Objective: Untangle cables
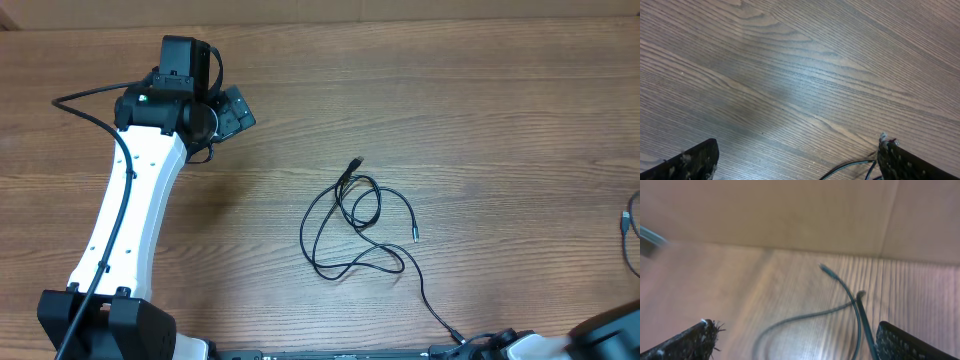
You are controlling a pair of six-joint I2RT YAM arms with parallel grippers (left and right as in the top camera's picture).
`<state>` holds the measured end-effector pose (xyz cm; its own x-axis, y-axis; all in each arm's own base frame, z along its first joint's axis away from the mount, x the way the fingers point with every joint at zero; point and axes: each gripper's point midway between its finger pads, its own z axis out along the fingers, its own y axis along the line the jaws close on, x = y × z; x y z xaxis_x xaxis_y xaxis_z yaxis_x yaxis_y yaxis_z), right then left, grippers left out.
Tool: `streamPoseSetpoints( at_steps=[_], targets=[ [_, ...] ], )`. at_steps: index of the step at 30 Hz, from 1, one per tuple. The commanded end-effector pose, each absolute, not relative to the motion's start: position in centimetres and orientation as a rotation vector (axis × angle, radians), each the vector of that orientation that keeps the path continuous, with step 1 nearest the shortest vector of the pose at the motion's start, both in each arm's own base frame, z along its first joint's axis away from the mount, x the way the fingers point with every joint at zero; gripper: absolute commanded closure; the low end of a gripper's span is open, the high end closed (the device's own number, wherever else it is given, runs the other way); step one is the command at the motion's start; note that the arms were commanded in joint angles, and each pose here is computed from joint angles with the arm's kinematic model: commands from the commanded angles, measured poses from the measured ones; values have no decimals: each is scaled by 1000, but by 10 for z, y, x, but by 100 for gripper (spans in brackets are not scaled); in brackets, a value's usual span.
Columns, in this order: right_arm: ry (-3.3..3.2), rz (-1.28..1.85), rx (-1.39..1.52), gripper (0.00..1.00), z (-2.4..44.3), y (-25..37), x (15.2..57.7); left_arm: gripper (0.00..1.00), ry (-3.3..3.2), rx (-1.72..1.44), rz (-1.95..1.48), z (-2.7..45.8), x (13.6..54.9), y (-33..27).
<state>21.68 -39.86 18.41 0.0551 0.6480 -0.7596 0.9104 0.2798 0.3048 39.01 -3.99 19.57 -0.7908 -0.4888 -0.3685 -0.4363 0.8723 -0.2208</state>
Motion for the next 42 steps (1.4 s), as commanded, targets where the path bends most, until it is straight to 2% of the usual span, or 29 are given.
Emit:
streamPoseSetpoints(
  at_steps=[1, 9, 23, 26, 32, 37, 42],
  targets=[
    [1559, -400, 1383, 0, 245, -386, 210, 0, 2613, -651, -185, 202, 391, -43],
    [1496, -357, 1371, 0, 285, -349, 199, 0, 2613, -651, -185, 202, 391, -43],
    [1761, 14, 958, 0, 287, -242, 314, 0, 2613, -652, -185, 202, 391, -43],
    [1875, 95, 853, 0, 272, -199, 342, 0, 2613, -652, -185, 202, 391, -43],
    [2091, 229, 736, 0, 232, -128, 367, 0, 2613, -652, -185, 202, 391, -43],
    [2286, 384, 635, 0, 199, -63, 368, 1, 2613, -651, -185, 202, 391, -43],
    [2478, 550, 529, 0, 171, -1, 351, 1, 2613, -651, -185, 202, 391, -43]
  ],
)
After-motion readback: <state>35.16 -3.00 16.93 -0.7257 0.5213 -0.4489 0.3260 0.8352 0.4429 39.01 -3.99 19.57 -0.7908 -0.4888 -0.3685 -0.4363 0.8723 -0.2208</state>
